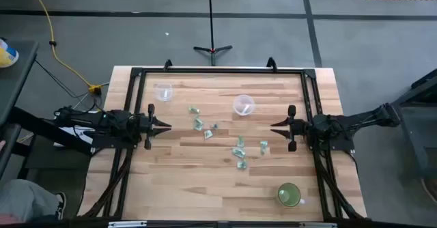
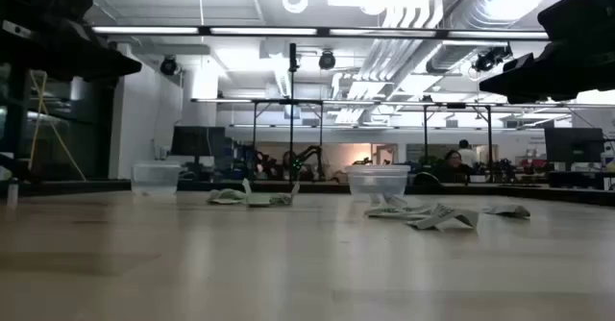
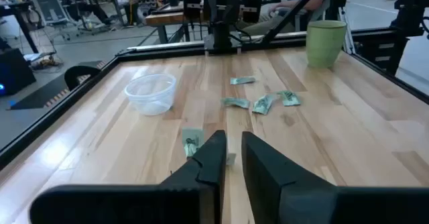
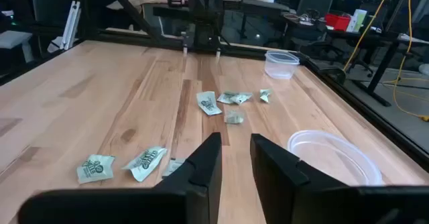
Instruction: Pick and place Stevia / Truvia into bins
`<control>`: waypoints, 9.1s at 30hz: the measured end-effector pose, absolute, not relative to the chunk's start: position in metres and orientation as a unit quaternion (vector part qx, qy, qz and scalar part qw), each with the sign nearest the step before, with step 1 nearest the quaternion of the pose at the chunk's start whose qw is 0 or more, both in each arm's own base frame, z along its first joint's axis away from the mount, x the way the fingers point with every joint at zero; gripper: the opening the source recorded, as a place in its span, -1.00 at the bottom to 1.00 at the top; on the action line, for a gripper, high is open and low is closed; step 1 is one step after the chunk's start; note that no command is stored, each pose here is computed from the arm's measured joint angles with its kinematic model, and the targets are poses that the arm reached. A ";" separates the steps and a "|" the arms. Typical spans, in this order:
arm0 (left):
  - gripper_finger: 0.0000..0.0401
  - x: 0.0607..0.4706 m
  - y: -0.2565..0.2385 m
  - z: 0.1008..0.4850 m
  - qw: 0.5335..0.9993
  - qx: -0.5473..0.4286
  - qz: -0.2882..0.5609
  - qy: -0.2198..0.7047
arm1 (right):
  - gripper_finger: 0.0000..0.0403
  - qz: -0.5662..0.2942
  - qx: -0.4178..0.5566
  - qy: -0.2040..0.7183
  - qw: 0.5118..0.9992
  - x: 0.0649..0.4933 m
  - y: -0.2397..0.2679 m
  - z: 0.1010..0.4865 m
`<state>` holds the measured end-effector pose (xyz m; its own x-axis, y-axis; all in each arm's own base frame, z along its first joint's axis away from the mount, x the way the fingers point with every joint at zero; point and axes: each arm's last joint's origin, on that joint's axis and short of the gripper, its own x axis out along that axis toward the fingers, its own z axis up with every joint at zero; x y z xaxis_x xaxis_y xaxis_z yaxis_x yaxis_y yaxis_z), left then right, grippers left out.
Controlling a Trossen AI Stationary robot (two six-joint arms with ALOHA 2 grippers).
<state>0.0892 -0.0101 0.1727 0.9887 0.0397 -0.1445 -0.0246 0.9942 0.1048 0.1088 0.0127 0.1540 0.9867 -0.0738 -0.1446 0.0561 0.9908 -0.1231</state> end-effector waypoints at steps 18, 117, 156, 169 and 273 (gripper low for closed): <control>-0.59 0.089 -0.010 0.173 0.996 0.051 0.016 0.073 | -0.65 -0.033 -0.059 0.075 0.995 0.109 0.013 0.154; -0.59 0.090 -0.010 0.176 0.998 0.026 0.018 0.057 | -0.17 -0.135 -0.005 -0.036 0.990 0.126 -0.006 0.209; -0.59 0.090 -0.009 0.183 0.999 -0.020 0.045 0.019 | 0.15 -0.010 0.135 0.502 0.854 0.202 0.025 0.131; -0.59 0.090 -0.009 0.183 0.999 -0.020 0.046 0.021 | 0.01 -0.028 0.105 0.508 0.854 0.206 0.031 0.121; -0.59 0.090 -0.009 0.181 0.998 -0.018 0.047 0.029 | -0.12 0.004 0.030 0.325 0.945 0.261 -0.002 0.100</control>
<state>0.0900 -0.0087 0.1811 0.9939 0.0921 -0.0601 -0.0942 0.9950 -0.0331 0.2611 -0.0024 0.0997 0.7881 0.0269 -0.6149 0.0120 0.9982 0.0589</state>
